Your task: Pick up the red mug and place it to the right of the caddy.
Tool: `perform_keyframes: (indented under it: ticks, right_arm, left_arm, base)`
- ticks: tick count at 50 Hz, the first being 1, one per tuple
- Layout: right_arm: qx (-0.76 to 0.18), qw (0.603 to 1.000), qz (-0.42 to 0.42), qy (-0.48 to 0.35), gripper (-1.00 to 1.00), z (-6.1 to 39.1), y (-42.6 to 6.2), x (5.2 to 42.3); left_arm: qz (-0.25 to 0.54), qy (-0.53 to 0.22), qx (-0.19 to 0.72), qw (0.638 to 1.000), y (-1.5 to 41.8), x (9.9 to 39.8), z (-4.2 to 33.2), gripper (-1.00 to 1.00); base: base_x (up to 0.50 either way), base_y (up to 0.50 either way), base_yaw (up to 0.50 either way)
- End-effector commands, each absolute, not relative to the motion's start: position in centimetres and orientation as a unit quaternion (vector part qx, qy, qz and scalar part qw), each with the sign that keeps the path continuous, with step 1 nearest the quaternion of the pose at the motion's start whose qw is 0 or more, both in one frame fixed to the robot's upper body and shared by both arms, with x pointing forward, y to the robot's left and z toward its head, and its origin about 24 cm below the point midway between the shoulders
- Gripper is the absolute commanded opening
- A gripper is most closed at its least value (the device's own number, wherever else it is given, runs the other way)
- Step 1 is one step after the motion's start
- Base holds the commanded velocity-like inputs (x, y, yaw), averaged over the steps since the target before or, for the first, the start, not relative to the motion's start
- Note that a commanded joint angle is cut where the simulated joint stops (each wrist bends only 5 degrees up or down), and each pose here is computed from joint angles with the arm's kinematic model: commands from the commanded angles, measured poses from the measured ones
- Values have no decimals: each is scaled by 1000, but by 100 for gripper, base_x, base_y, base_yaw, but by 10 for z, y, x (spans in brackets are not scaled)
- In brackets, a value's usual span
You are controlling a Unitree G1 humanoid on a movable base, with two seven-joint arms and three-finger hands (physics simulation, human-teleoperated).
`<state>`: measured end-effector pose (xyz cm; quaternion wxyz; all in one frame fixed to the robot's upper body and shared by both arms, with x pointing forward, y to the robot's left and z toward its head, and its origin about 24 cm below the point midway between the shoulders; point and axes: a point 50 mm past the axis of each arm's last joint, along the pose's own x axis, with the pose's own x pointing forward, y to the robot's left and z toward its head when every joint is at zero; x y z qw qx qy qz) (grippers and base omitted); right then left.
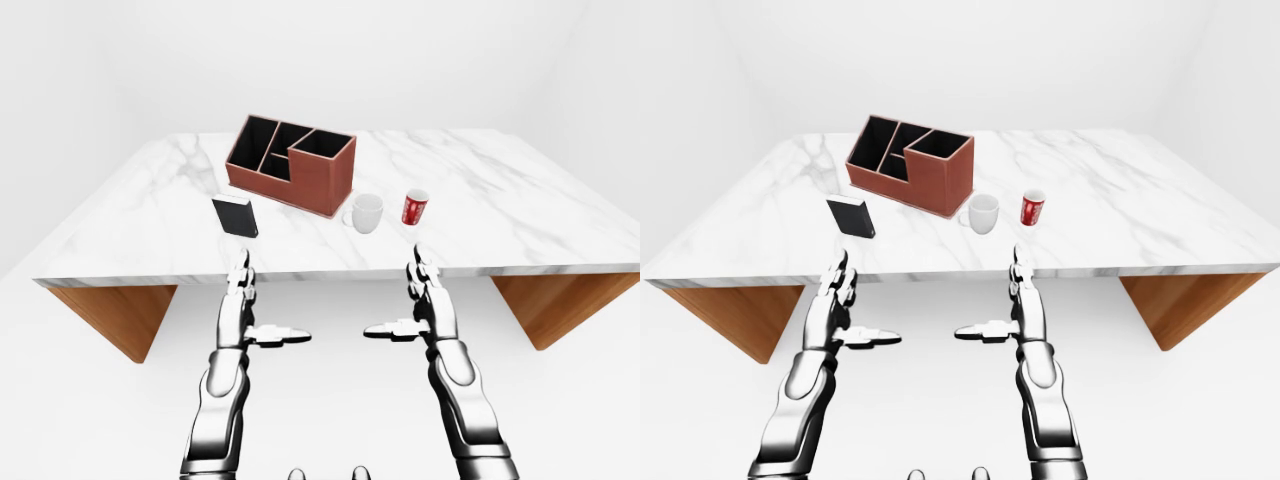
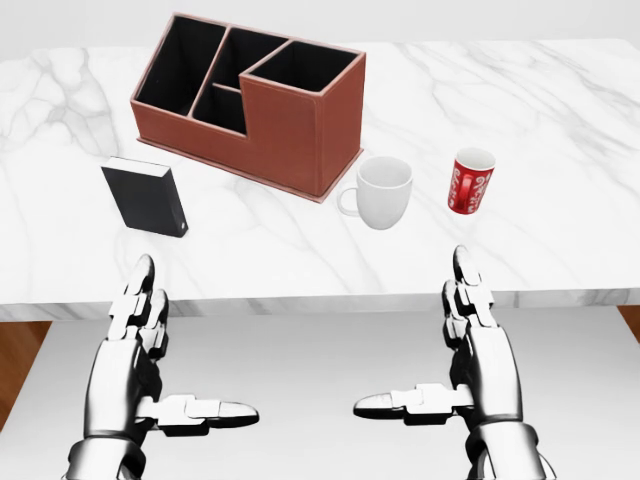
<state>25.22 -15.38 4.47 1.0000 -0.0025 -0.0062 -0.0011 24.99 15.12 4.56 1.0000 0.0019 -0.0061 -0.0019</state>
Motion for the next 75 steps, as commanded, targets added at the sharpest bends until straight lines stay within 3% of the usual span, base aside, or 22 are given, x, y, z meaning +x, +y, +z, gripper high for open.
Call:
perform_keyframes:
  ticks: [1,11,37,54,75]
  right_arm:
    - [-5,1000,-1,-28,100,60,-165,244]
    - [-3,999,-14,-39,100,71,-174,241]
    - [-4,984,-25,-177,100,135,-189,200]
    - [-10,980,-24,-198,100,144,-190,192]
    - [-7,980,-16,-196,100,143,-188,191]
  left_arm:
    - [-6,-28,10,1000,154,238,59,100]
    - [-10,-41,13,999,154,229,71,100]
    - [7,-143,16,990,169,196,121,100]
    - [-6,-180,5,984,169,181,139,100]
    - [0,-176,19,984,170,178,139,100]
  base:
    - [0,0,0]
    - [0,0,0]
    - [0,0,0]
    - [1,0,0]
    - [31,0,0]
